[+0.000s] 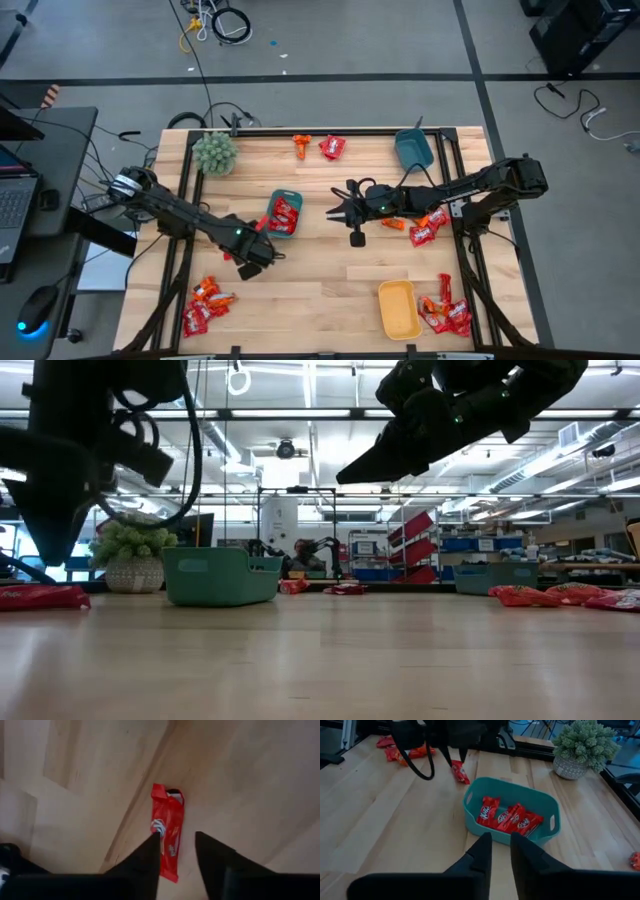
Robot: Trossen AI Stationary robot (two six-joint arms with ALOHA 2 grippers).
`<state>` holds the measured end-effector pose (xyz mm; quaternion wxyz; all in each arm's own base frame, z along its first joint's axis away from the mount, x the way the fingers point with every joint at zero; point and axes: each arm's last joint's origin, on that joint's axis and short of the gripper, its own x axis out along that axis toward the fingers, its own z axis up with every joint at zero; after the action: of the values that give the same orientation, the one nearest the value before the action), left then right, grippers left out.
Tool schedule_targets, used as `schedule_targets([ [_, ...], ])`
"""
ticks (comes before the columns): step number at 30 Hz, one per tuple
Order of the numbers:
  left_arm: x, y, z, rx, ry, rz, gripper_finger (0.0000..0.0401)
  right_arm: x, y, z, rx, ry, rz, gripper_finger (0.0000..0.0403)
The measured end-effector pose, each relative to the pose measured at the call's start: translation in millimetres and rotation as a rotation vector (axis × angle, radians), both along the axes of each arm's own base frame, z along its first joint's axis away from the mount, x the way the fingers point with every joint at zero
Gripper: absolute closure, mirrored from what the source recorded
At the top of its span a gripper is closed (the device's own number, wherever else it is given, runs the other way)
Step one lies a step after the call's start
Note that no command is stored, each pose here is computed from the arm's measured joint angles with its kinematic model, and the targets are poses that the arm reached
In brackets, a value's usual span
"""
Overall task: Sort candy
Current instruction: Put the small red candy into the green bin
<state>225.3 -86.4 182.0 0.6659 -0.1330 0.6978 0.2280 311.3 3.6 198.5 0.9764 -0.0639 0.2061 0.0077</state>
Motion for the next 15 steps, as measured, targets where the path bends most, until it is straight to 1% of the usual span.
schedule_targets([
  [4,-9,3,-16,-0.014,0.035,0.064,0.0215,0,0,0,0.02,0.0,-0.009,0.0332],
  [8,-22,7,-29,-0.012,0.099,0.102,0.0182,0,0,0,0.024,0.0,-0.011,0.0327],
  [12,-29,9,-39,-0.03,0.119,0.122,0.0179,0,0,0,0.024,0.0,-0.011,0.0327],
  [15,-29,8,-43,-0.057,0.09,0.118,0.0193,0,0,0,0.024,0.0,-0.011,0.0327],
])
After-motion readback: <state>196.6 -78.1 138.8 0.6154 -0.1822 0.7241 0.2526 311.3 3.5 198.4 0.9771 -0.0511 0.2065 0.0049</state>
